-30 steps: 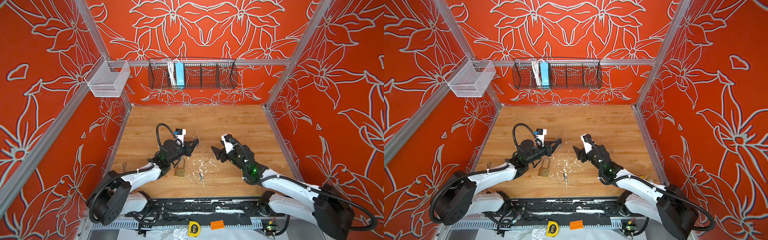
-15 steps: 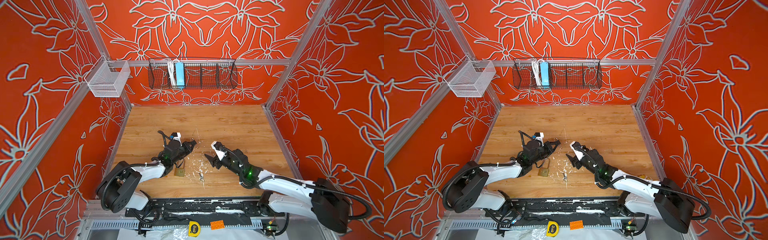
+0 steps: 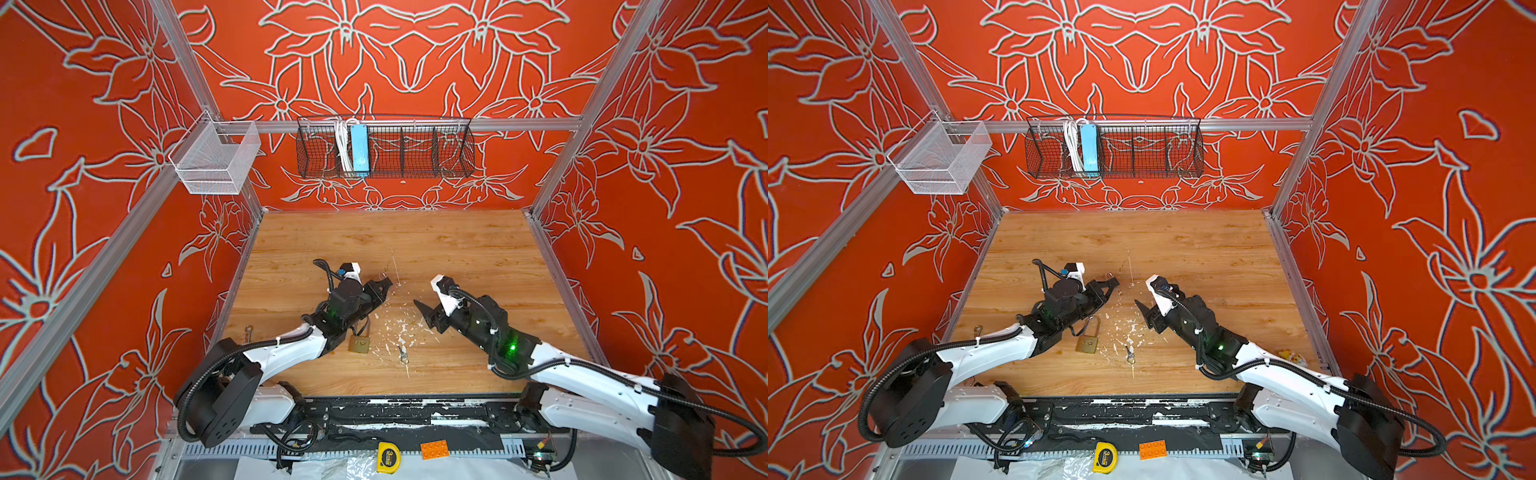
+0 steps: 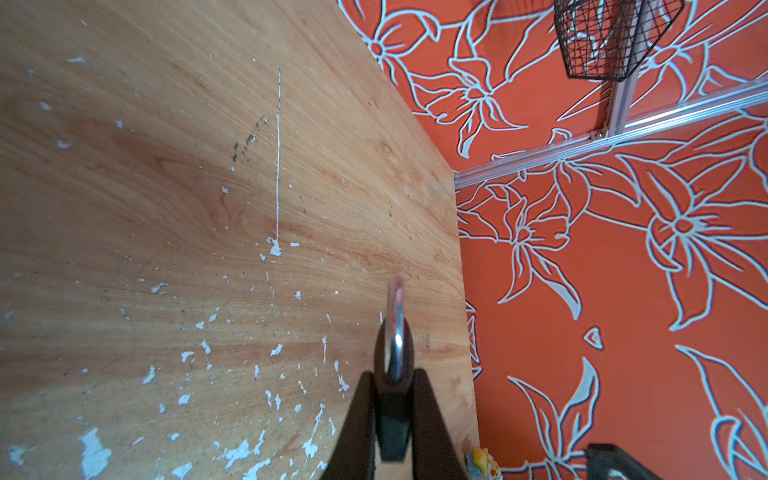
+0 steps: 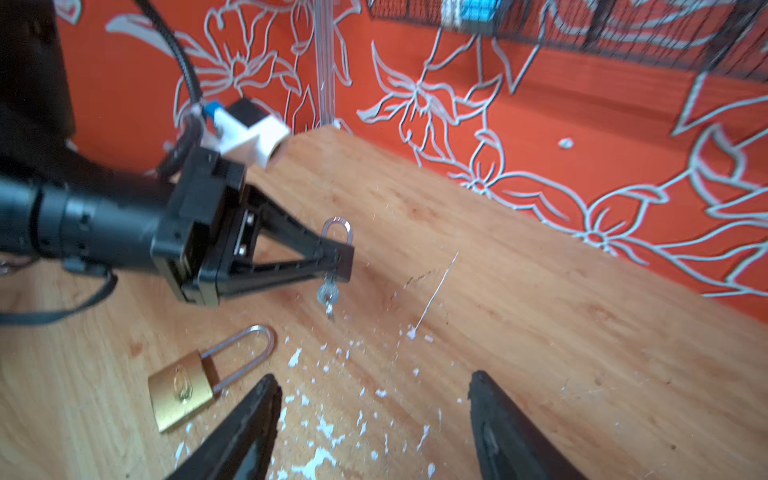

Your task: Unlock with the key

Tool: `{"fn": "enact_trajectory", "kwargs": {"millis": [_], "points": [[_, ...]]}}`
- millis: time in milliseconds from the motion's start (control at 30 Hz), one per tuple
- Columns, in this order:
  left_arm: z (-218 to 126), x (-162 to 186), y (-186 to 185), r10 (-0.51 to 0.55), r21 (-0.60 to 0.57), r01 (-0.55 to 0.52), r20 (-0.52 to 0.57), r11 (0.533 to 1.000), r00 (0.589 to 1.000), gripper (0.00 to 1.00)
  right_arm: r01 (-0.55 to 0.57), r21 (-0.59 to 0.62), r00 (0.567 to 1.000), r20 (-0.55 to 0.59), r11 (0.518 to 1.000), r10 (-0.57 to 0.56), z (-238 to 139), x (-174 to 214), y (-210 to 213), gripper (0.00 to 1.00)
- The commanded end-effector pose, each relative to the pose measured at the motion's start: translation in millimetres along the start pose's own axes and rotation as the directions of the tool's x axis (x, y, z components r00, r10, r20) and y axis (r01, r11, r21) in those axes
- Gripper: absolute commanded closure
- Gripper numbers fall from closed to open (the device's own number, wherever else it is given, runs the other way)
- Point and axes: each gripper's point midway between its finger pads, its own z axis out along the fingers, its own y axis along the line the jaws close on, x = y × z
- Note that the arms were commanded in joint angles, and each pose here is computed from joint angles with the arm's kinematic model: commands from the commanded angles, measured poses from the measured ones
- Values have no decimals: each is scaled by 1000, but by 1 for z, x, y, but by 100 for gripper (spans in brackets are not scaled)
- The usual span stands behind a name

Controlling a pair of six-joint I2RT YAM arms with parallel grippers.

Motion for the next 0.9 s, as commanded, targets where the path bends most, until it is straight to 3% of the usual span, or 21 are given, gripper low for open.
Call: {"fn": "enact_trajectory", "kwargs": {"millis": [0,67,233,467,867], "points": [[-2,-5,-10,-3,10,3,13,1000,1000,100,71,7,997,17,997,-71,3,13,1,29],[-3,-2,-13,0,20,0,-4,1000,1000,100,106,-22,990,96,994,-103,5,12,9,31],[-3,2,-20,-8,41,9,-22,999,1000,100,149,-127,989,28,981,-146,13,25,36,39],[-2,21,-36,11,86,-3,-86,996,996,100,213,-120,972,-71,970,-223,38,47,51,42],[-3,35,-48,57,111,-46,-100,993,993,100,206,62,975,-96,977,-200,39,44,24,51]]}}
